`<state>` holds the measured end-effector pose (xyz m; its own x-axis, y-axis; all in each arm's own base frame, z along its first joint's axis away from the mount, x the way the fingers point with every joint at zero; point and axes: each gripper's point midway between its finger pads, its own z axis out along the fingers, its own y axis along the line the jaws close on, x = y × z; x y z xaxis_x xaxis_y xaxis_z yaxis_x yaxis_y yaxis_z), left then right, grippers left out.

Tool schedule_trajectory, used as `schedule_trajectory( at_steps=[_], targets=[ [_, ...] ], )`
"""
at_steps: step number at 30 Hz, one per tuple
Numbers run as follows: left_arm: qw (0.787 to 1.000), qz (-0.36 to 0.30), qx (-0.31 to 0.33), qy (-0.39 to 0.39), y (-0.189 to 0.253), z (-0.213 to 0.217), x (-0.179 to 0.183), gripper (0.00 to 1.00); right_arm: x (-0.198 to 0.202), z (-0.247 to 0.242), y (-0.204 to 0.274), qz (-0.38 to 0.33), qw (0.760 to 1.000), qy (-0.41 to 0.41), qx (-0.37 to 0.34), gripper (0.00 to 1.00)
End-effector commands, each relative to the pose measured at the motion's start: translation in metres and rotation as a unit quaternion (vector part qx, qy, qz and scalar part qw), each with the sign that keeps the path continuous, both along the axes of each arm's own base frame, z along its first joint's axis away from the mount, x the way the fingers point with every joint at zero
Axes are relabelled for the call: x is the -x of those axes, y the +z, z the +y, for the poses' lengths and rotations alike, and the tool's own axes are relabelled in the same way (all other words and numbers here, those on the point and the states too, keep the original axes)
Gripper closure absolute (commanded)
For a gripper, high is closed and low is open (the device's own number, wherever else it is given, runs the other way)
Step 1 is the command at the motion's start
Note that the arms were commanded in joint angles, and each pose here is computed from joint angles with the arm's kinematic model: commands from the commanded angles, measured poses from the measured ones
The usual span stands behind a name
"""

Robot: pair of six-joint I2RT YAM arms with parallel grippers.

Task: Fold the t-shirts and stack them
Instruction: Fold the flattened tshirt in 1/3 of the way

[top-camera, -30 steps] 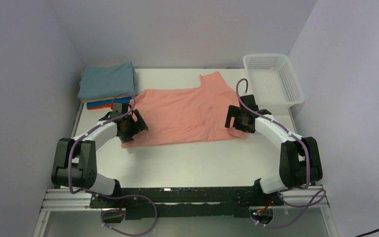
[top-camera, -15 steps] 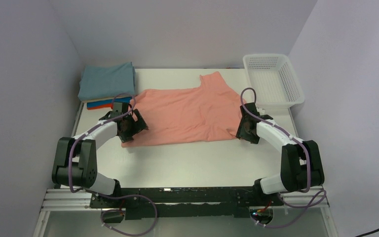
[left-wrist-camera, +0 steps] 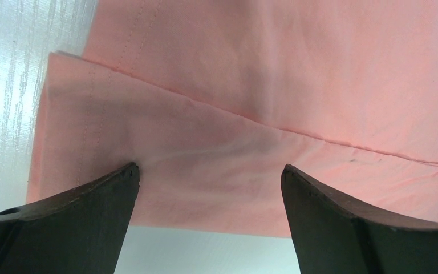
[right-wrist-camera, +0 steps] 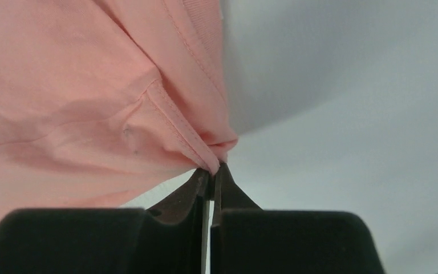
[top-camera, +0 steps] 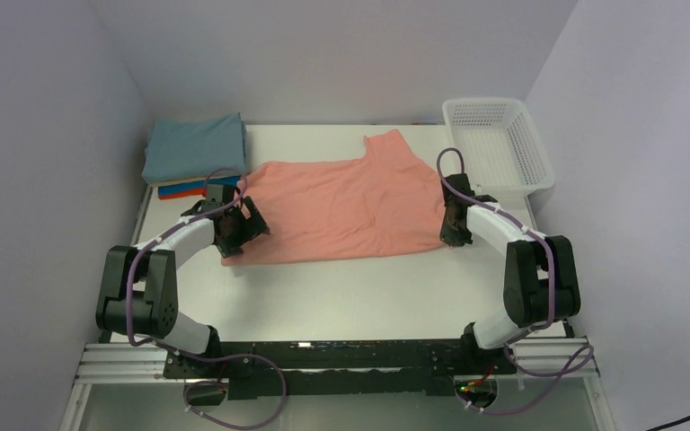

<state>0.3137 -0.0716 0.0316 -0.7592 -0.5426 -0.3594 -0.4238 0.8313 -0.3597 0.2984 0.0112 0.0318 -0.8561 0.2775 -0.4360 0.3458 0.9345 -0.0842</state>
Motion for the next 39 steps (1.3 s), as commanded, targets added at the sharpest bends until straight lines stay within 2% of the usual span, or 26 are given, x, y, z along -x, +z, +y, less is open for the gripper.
schedule_trajectory(
  at_steps=[1, 4, 7, 8, 9, 10, 11, 12, 17, 20, 23, 26, 28, 31, 32, 33, 35, 39],
  targets=[
    [0.998, 0.041, -0.035, 0.019, -0.019, 0.019, 0.015, 0.01, 0.003, -0.026, 0.023, 0.024, 0.998, 0.014, 0.061, 0.95],
    [0.998, 0.051, -0.036, 0.023, -0.022, 0.022, 0.017, 0.01, -0.001, -0.034, 0.032, 0.027, 0.994, 0.046, 0.090, 0.88],
    [0.997, 0.055, -0.036, 0.026, -0.022, 0.024, 0.019, 0.01, 0.011, -0.062, 0.038, 0.064, 0.982, 0.036, 0.172, 0.82],
    [0.997, 0.056, -0.036, 0.027, -0.022, 0.024, 0.019, 0.01, 0.017, -0.070, 0.039, 0.079, 0.978, 0.022, 0.192, 0.77],
    [0.998, 0.054, -0.036, 0.027, -0.021, 0.024, 0.018, 0.01, 0.021, -0.075, 0.040, 0.089, 0.975, 0.015, 0.205, 0.68],
    [0.998, 0.052, -0.036, 0.027, -0.021, 0.024, 0.018, 0.01, 0.023, -0.079, 0.041, 0.094, 0.972, 0.010, 0.213, 0.52],
    [0.998, 0.051, -0.036, 0.027, -0.020, 0.024, 0.018, 0.01, 0.022, -0.081, 0.043, 0.091, 0.971, 0.008, 0.221, 0.40],
    [0.998, 0.052, -0.036, 0.026, -0.019, 0.024, 0.019, 0.01, 0.021, -0.083, 0.045, 0.087, 0.970, 0.003, 0.227, 0.35],
    [0.998, 0.044, -0.035, 0.022, -0.011, 0.024, 0.018, 0.01, 0.016, -0.089, 0.069, 0.044, 0.968, -0.031, 0.243, 0.29],
    [0.999, 0.032, -0.037, 0.021, 0.000, 0.024, 0.018, 0.01, 0.009, -0.082, 0.088, -0.009, 0.976, -0.022, 0.216, 0.21],
    [0.999, 0.016, -0.038, 0.018, 0.016, 0.024, 0.015, 0.01, -0.001, -0.065, 0.107, -0.080, 0.984, -0.004, 0.161, 0.02],
    [0.999, -0.009, -0.031, 0.012, 0.033, 0.020, 0.009, 0.01, -0.021, -0.025, 0.121, -0.167, 0.983, 0.046, 0.054, 0.00],
    [0.999, -0.028, -0.018, 0.002, 0.044, 0.012, 0.001, 0.01, -0.037, 0.014, 0.129, -0.221, 0.970, 0.088, -0.042, 0.00],
    [0.999, -0.052, -0.001, -0.013, 0.056, -0.001, -0.014, 0.01, -0.057, 0.078, 0.139, -0.272, 0.930, 0.160, -0.190, 0.00],
    [0.998, -0.060, 0.006, -0.019, 0.058, -0.006, -0.019, 0.00, -0.062, 0.096, 0.140, -0.279, 0.918, 0.178, -0.220, 0.00],
    [0.997, -0.070, 0.015, -0.025, 0.060, -0.012, -0.027, 0.01, -0.071, 0.112, 0.140, -0.283, 0.909, 0.193, -0.237, 0.00],
    [0.997, -0.062, 0.026, -0.034, 0.051, -0.019, -0.035, 0.01, -0.081, 0.132, 0.120, -0.256, 0.916, 0.198, -0.238, 0.00],
    [0.998, -0.024, 0.031, -0.042, 0.025, -0.027, -0.042, 0.01, -0.101, 0.140, 0.069, -0.181, 0.954, 0.179, -0.158, 0.00]
  ],
)
